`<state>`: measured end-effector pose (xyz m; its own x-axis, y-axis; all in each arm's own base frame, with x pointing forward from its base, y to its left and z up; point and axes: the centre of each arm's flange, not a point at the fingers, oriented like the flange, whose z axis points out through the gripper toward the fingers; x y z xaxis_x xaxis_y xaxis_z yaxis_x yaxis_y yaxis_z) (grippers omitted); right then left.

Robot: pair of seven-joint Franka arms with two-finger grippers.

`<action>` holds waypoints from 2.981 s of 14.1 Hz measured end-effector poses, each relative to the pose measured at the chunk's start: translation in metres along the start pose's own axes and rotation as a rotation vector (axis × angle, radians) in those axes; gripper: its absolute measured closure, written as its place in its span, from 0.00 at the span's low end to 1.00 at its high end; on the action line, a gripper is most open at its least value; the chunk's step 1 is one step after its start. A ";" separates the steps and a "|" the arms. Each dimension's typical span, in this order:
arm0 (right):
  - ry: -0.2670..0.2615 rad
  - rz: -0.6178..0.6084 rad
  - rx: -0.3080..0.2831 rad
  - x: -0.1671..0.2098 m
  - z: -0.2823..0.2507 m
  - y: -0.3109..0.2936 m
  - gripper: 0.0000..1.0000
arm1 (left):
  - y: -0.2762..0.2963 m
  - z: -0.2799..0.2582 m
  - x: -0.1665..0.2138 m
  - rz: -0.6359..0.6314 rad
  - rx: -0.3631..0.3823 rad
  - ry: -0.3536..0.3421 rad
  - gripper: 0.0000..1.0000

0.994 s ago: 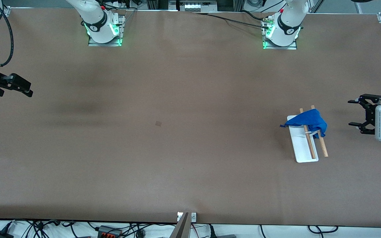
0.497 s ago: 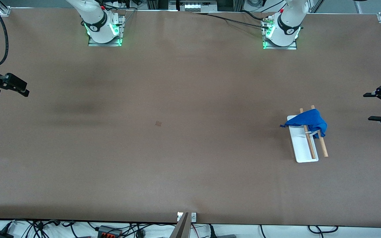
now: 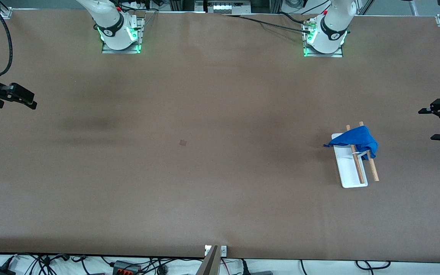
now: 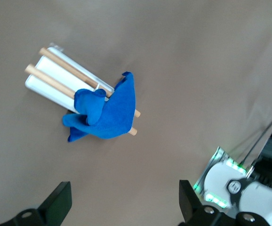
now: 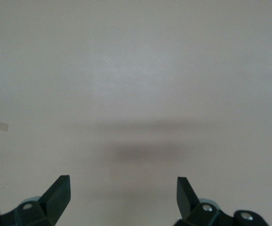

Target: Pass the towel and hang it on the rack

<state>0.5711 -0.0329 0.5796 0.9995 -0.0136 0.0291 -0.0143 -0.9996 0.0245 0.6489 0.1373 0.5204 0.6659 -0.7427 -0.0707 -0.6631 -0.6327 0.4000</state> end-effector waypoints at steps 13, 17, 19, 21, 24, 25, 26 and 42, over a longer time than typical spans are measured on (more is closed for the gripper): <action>-0.019 -0.001 0.001 -0.002 0.002 0.000 0.00 | 0.130 -0.026 0.002 -0.902 0.156 0.024 0.00; -0.018 -0.001 0.001 -0.002 0.002 0.000 0.00 | 0.135 -0.023 0.009 -0.955 0.159 0.026 0.00; -0.017 -0.001 0.001 -0.002 0.002 0.000 0.00 | 0.137 -0.021 0.010 -0.954 0.153 0.012 0.00; -0.013 0.000 0.000 -0.003 0.000 0.000 0.00 | 0.139 -0.020 0.012 -0.951 0.152 0.005 0.00; -0.008 0.000 0.000 -0.005 -0.004 0.000 0.00 | 0.146 -0.025 0.010 -0.985 0.157 0.020 0.00; -0.009 -0.001 0.001 -0.005 -0.003 -0.001 0.00 | 0.149 -0.028 0.008 -1.012 0.159 0.028 0.00; -0.011 -0.004 0.001 -0.005 -0.002 -0.003 0.00 | 0.153 -0.031 0.006 -1.038 0.161 0.036 0.00; -0.017 -0.012 0.001 -0.005 0.002 -0.007 0.00 | 0.189 -0.020 0.014 -1.048 0.315 0.104 0.00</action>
<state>0.5662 -0.0255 0.5768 0.9999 -0.0016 0.0116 -0.0019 -0.9997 0.0235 0.5405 0.0118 0.6134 0.9655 0.2085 -0.1557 0.2005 -0.9775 -0.0660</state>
